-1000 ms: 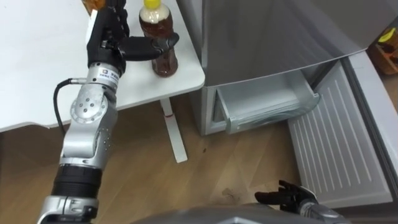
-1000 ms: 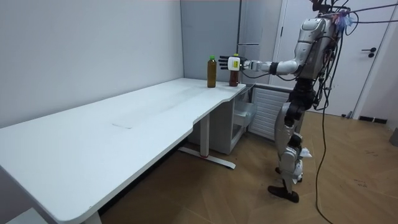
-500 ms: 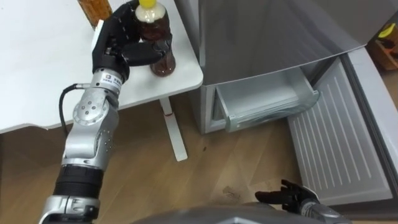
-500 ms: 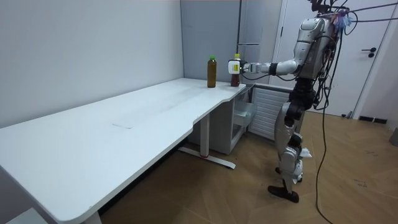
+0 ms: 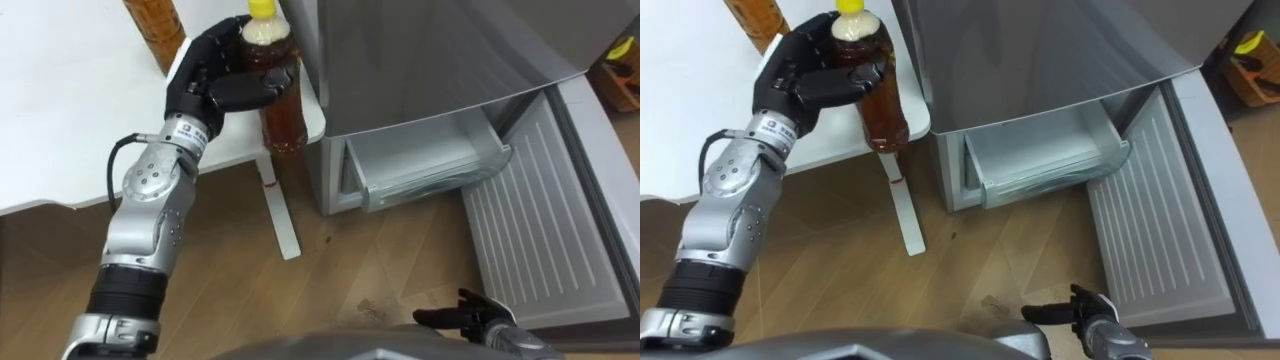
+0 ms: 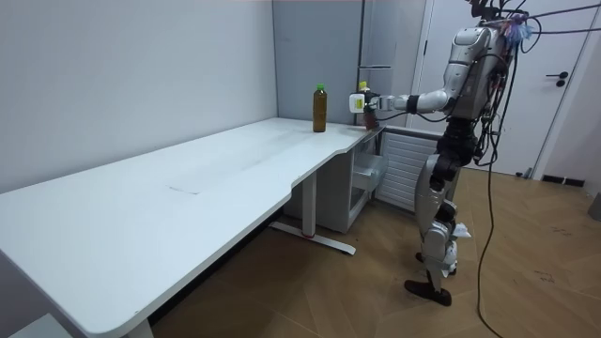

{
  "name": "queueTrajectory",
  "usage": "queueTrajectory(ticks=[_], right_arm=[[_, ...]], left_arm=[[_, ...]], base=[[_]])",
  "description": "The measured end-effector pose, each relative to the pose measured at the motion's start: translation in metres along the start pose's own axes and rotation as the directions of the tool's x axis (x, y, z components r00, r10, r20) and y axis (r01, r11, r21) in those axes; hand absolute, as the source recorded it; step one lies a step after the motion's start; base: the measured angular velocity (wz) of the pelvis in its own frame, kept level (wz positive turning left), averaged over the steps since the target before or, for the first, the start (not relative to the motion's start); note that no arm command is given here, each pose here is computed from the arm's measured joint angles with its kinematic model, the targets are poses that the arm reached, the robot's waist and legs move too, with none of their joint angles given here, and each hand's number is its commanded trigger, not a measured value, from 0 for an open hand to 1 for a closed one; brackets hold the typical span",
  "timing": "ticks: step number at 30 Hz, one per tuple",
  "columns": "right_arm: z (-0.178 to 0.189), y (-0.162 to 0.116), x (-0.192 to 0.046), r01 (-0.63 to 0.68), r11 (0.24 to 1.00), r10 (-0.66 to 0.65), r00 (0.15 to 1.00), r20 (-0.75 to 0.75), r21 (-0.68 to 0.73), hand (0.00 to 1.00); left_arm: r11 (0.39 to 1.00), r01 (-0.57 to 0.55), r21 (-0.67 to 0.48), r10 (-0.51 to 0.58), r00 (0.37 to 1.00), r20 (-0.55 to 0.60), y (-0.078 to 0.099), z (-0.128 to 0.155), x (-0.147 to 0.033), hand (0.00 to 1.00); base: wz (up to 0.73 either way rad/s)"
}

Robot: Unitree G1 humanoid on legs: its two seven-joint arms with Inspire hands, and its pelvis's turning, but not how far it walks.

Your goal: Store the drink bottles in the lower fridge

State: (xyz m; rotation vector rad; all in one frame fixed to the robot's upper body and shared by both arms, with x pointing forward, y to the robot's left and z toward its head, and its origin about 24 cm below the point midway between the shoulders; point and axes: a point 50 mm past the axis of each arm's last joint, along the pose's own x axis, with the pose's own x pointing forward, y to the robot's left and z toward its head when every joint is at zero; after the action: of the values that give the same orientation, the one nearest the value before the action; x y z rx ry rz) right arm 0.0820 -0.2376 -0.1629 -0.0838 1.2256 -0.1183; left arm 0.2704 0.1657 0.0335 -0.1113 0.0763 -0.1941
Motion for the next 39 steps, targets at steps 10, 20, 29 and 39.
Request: queueTrajectory(ticks=[10,20,29,39], right_arm=[[0.009,0.007,0.002,-0.035,0.997,0.036,0.999,0.016,-0.071,0.00],[0.050,0.027,0.000,-0.139,0.967,0.173,0.974,0.149,-0.216,0.00],[0.087,0.051,-0.016,-0.189,0.895,0.321,0.902,0.289,-0.404,0.00],[0.110,0.082,-0.033,-0.282,0.796,0.504,0.799,0.327,-0.536,0.00]], left_arm=[[0.998,0.063,0.002,-0.063,0.996,-0.070,-0.014,-0.013,0.001,1.00],[0.993,0.115,-0.034,-0.114,0.993,0.026,-0.020,0.010,0.001,1.00],[0.981,0.192,-0.017,-0.189,0.976,0.111,-0.034,0.029,-0.002,1.00],[0.963,0.265,-0.051,-0.265,0.964,-0.001,-0.043,-0.003,-0.023,1.00]], base=[[-0.01],[-0.03],[0.04],[0.06]])
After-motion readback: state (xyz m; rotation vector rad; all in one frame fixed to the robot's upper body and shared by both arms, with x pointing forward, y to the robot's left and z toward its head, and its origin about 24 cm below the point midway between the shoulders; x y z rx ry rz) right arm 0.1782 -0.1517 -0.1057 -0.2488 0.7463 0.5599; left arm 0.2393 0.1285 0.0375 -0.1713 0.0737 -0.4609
